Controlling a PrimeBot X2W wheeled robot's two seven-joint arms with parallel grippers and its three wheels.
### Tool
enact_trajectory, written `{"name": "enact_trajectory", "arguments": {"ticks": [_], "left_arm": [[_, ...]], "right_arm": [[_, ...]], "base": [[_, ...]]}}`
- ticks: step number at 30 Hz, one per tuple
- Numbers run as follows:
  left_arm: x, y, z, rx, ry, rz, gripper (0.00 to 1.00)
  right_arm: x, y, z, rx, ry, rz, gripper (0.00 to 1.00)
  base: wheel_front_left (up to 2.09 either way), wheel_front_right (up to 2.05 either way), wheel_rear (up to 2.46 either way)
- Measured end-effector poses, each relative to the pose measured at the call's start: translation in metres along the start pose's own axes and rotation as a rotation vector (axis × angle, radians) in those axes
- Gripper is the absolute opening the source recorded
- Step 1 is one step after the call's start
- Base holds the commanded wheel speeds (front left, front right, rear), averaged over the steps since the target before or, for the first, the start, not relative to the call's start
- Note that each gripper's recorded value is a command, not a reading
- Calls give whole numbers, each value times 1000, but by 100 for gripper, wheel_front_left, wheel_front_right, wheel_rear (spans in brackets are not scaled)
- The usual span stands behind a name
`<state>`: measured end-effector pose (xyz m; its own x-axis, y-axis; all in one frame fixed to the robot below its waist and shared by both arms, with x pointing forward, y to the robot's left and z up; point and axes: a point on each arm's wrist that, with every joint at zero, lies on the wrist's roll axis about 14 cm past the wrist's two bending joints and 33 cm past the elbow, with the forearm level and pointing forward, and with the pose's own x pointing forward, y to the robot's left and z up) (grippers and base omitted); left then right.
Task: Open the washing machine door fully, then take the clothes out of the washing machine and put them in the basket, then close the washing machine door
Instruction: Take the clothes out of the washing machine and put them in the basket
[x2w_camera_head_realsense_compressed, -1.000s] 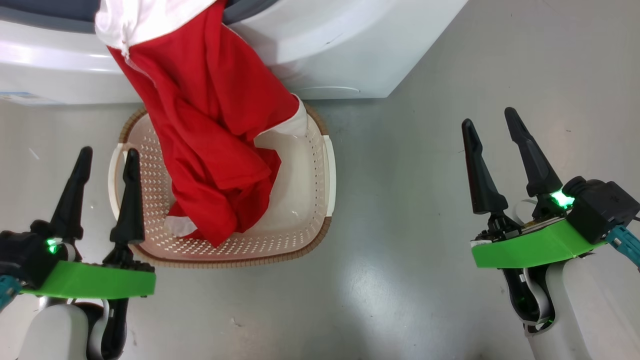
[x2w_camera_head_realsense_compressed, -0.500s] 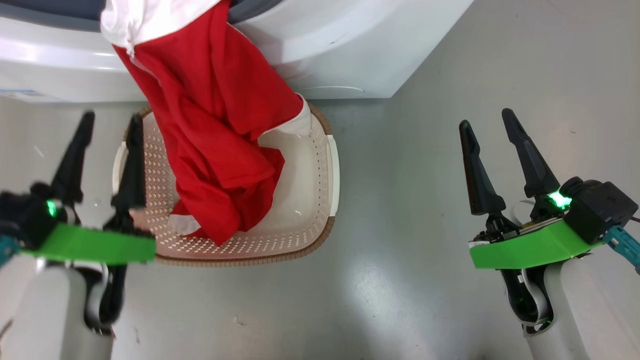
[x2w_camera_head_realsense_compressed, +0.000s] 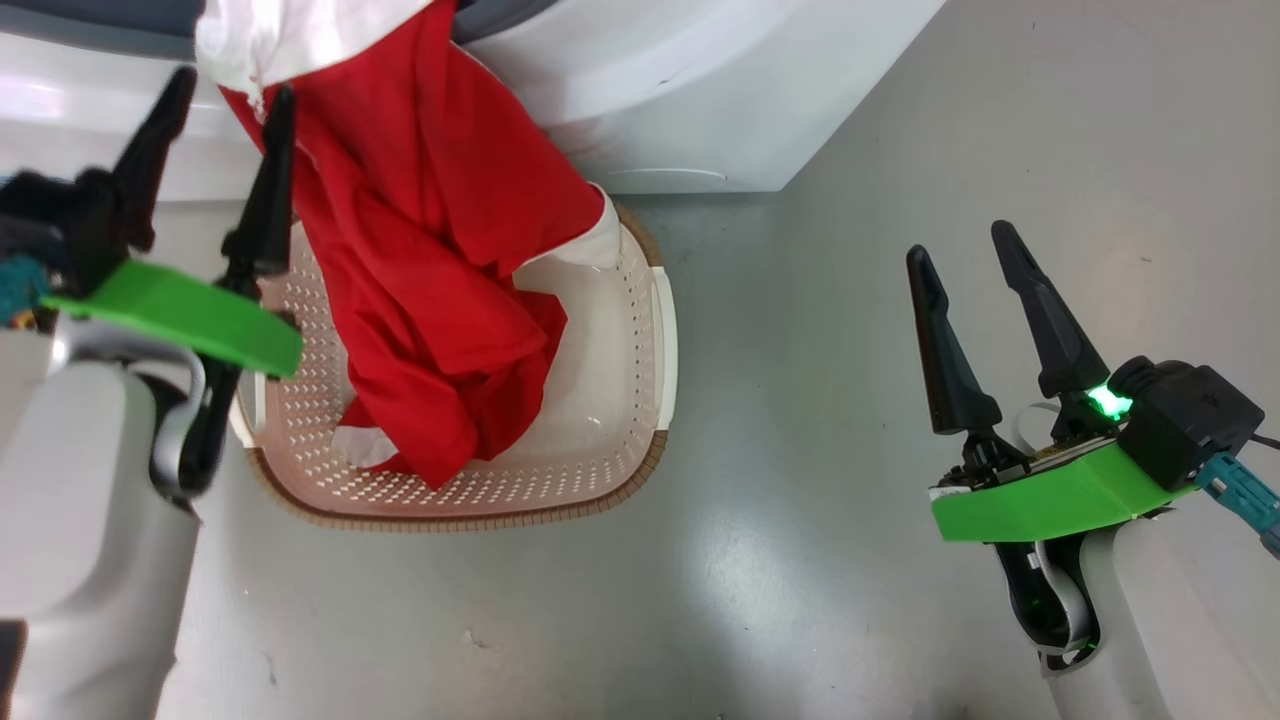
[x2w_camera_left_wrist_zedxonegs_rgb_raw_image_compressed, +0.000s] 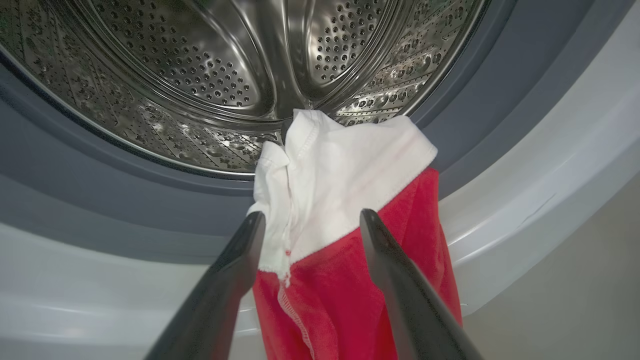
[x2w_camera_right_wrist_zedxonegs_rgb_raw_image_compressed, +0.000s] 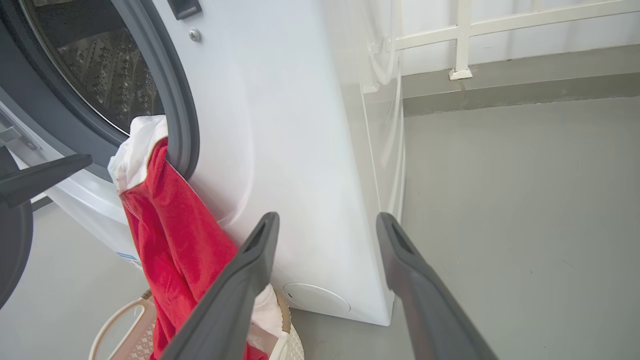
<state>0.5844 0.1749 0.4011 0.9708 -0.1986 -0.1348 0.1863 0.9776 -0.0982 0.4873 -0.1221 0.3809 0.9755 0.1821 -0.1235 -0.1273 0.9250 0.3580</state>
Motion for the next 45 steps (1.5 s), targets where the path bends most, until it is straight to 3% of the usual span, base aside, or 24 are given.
{"name": "enact_trajectory", "arguments": {"ticks": [19,20,21,22,24,35,45], "left_arm": [[47,-1,-21,114,118,-48,100],[48,-1,-22,118,122,-48,80],[49,0,-22,120,124,-48,47],[50,0,-23,124,129,-50,35],[51,0,-24,127,132,-52,0],[50,-2,-13,122,96,-66,0],[-3,-18,-47,12,112,-75,0]], "right_arm": [[4,-8,-2,-7,0,-13,100],[4,-8,-2,-7,0,-15,100],[4,-9,-2,-8,0,-17,100],[4,-9,-2,-9,0,-18,100],[4,-10,-2,-9,-1,-19,100],[5,-8,-2,-6,-3,-13,100],[6,-6,4,-7,-19,-11,100]], "base": [[0,0,0],[0,0,0],[0,0,0],[0,0,0],[0,0,0],[0,0,0],[0,0,0]]}}
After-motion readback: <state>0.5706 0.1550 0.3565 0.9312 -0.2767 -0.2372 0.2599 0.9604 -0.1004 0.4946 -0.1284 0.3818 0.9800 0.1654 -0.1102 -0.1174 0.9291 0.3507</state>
